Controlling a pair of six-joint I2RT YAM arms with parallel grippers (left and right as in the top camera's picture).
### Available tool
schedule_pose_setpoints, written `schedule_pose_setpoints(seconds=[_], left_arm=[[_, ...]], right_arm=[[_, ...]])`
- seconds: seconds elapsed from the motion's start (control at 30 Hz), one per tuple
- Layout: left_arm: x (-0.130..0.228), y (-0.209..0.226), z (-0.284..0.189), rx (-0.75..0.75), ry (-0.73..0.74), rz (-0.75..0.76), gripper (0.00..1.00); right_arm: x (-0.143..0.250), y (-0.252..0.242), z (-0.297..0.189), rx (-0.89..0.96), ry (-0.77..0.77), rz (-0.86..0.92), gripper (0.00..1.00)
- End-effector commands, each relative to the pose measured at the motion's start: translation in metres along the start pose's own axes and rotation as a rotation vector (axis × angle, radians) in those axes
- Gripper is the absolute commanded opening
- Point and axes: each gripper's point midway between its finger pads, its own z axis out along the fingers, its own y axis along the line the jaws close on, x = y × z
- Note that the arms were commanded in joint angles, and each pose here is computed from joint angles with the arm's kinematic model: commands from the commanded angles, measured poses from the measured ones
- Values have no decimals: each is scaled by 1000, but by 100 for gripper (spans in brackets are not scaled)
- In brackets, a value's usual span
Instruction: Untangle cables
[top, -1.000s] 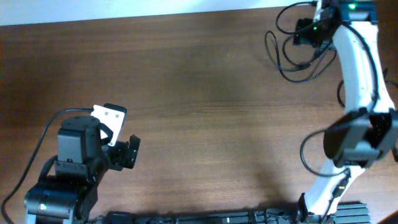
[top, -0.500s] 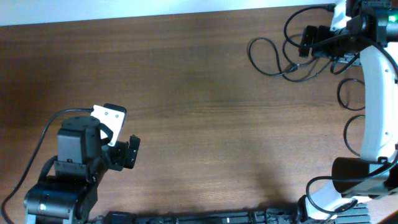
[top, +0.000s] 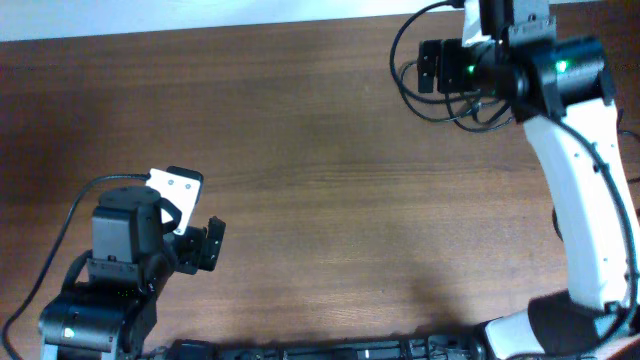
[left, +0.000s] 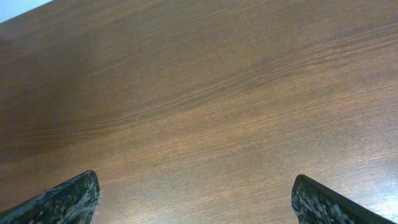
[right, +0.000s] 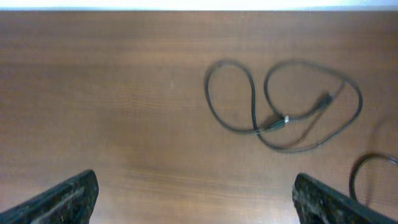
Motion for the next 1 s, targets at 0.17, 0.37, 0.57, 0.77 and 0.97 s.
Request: schedule_pose_setpoints(seconds=[0.17,0.37,0.57,0.77,0.97], left_arm=[[-3,2,-4,-9,-16,9,99],[-3,2,-4,-9,-15,9,99],[-3,2,-4,-9,-16,8,99],[-3,2,-4,-9,-16,9,99],[-3,2,-4,-9,-16,8,99]], right_arm=[[102,-24,16,38,-120,91,99],[126,-37,4,27,-391,119,99],[178,-44,25,-30,-650,148,99],[198,-53,27,-40,-826,179,99],[202,-92,23,89,-834,244,99]])
